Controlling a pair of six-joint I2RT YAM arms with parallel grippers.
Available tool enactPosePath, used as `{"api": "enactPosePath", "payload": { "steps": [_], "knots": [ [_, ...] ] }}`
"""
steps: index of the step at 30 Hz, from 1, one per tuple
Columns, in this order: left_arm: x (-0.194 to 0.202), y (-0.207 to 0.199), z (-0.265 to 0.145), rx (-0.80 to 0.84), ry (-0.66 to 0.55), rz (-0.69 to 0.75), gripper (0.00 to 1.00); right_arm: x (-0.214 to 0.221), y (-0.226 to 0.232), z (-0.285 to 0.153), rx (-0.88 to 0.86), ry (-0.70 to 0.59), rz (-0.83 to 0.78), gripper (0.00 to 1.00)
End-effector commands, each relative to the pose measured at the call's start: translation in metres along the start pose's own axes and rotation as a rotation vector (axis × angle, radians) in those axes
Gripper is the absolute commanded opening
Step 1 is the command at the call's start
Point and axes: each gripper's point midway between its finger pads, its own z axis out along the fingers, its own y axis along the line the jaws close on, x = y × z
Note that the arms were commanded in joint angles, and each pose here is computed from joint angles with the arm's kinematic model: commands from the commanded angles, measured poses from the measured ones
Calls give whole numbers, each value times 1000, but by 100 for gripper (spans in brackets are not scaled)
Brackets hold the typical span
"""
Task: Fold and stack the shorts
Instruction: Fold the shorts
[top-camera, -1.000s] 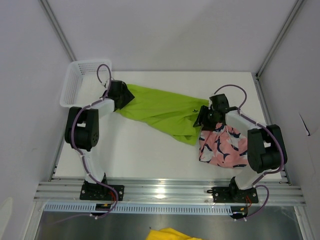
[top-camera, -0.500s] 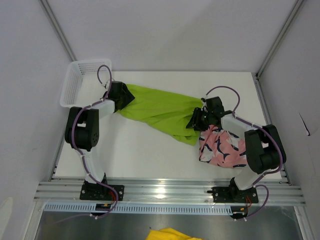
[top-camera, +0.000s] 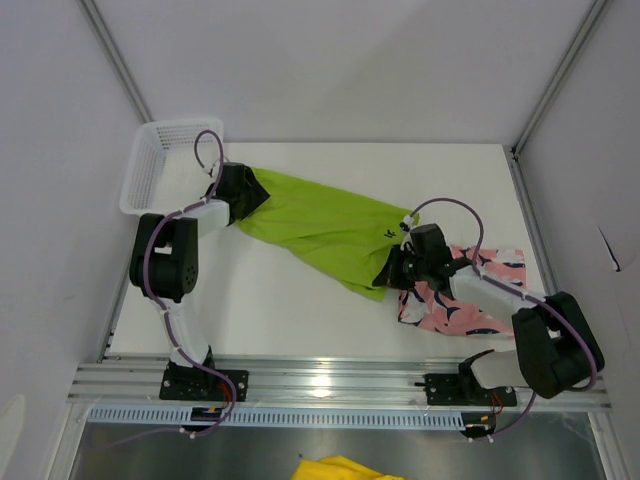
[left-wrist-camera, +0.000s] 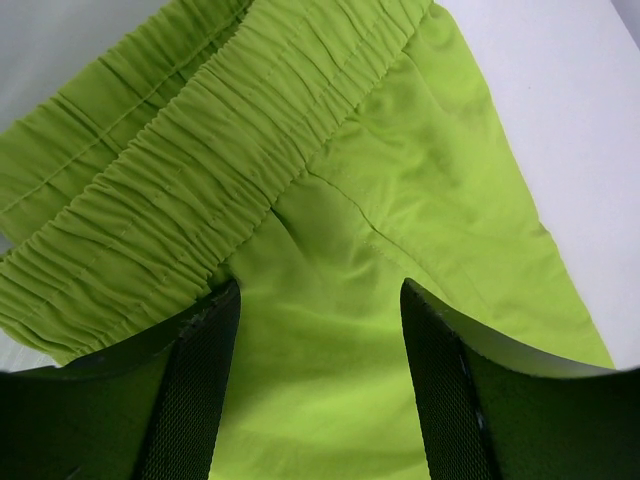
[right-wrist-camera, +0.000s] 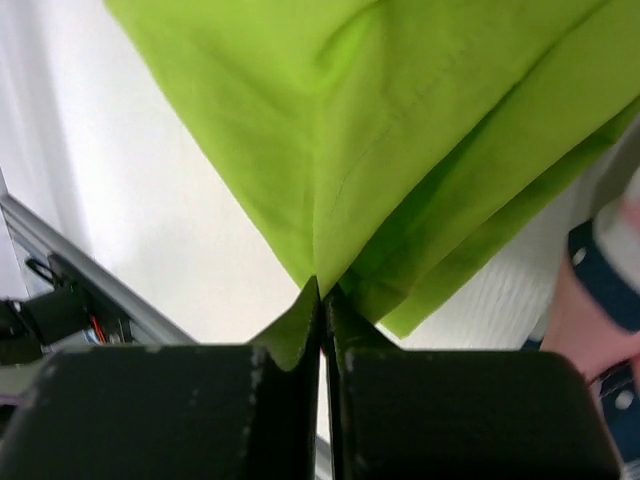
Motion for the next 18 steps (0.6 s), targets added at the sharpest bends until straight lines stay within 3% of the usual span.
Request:
{"api": "enactPosePath", "payload": {
  "steps": [1,11,18],
  "knots": [
    [-10,-3,-4,14,-30,12,68,-2,5,-11,5,-100,-62,0],
    [-8,-2,-2,8,-24,12,68,39,-18,-16,29,-97,-60,0],
    [-7,-1,-1,2,-18,13,68,64,-11,-14,22,-98,-183,5]
  ]
}}
